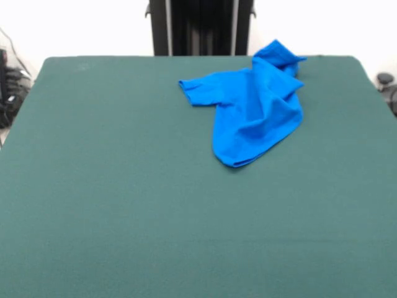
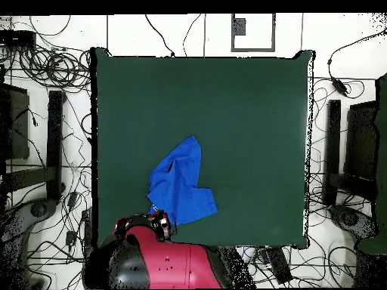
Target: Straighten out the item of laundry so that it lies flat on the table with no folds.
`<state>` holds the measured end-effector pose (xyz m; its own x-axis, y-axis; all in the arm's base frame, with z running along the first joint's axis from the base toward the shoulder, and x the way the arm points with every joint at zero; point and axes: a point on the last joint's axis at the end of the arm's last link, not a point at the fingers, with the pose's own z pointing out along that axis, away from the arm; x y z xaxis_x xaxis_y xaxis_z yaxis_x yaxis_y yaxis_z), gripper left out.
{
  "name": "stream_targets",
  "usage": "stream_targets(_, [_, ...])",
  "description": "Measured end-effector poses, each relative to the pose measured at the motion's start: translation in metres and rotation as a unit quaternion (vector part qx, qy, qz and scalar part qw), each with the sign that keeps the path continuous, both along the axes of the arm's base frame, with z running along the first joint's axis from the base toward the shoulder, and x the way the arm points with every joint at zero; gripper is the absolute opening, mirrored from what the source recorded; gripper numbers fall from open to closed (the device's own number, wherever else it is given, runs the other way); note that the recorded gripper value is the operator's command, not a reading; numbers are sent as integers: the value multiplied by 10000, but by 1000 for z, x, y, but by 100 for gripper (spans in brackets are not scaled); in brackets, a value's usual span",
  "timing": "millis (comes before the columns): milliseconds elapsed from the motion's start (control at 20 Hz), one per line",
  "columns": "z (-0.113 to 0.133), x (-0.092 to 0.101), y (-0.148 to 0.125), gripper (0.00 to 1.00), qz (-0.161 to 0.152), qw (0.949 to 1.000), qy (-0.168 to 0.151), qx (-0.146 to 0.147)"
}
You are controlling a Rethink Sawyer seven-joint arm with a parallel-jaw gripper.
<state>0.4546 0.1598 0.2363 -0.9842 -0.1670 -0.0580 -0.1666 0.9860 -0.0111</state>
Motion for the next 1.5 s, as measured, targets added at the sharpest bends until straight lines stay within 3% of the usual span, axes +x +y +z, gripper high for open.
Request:
stream_targets(400, [-23,13,0,100,0,9993,-379,-2])
stream_targets(800, [-75,27,-2,100,-25,9959,-899,-5])
stream_targets(1500, [-174,5,-5,100,-51,9969,-781,-8])
